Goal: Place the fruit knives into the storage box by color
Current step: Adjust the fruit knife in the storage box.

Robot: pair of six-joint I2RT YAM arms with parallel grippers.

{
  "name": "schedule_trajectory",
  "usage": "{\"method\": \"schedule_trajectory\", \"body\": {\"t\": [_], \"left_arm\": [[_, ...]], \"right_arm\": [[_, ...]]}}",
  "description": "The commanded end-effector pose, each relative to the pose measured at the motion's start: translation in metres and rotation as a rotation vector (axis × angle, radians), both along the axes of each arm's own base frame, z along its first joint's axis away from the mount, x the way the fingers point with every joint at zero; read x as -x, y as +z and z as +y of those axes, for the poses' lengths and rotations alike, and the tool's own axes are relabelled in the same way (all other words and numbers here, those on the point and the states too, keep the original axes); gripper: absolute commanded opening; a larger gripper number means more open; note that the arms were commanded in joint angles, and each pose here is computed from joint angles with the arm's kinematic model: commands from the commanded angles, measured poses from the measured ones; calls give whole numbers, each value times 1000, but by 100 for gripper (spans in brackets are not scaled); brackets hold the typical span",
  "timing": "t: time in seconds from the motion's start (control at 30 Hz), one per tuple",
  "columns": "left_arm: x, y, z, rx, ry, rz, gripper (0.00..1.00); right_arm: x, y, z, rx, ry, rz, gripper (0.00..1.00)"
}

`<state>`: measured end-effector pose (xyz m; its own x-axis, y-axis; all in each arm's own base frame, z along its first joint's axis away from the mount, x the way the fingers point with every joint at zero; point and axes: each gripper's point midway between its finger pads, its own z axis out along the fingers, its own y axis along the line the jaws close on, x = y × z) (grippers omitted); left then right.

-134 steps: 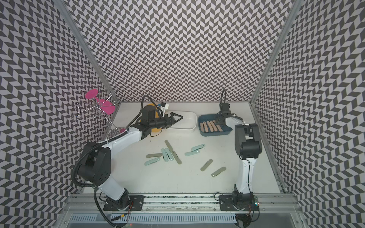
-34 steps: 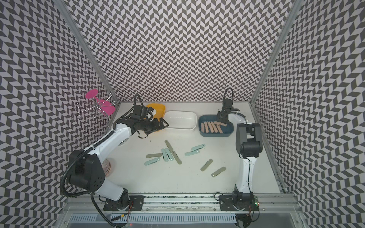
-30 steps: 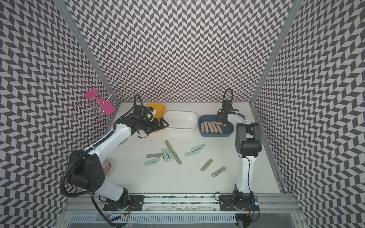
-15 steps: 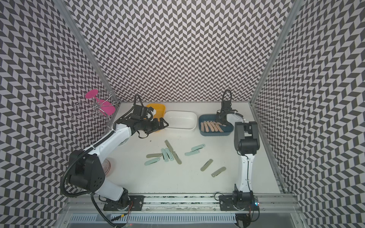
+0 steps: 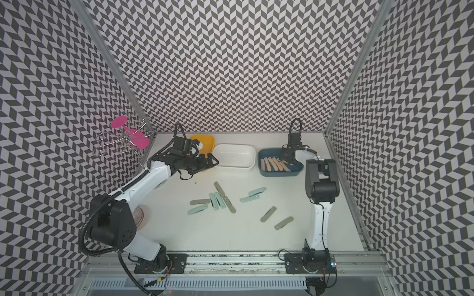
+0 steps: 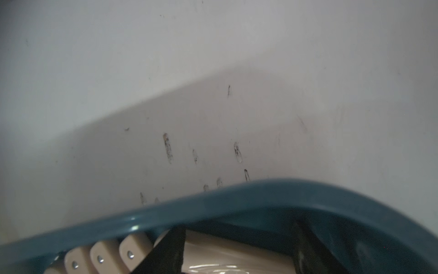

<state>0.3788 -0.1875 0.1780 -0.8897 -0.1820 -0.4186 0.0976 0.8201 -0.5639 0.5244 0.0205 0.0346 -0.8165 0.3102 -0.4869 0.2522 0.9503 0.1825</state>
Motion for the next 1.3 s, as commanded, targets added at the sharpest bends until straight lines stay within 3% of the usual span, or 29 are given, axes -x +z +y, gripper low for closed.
{"method": "schedule_trajectory", "body": {"t": [0.0,0.3,0.67,0.93,1.27], "left_arm": [[-2,8,-1,14,3,-32,99],[-3,7,-2,20,3,-29,99],[-5,7,-3,23,3,-28,99],[-6,6,-4,21,1,-25,99],[-5,4,-3,17,2,-22,99]], "right_arm": [[25,-13,4,-31,4,76,69],[40,-9,3,-30,6,91,70],[25,17,6,-54,21,31,71],[19,5,3,-46,21,51,70],[36,-12,9,-81,35,95,69]]}}
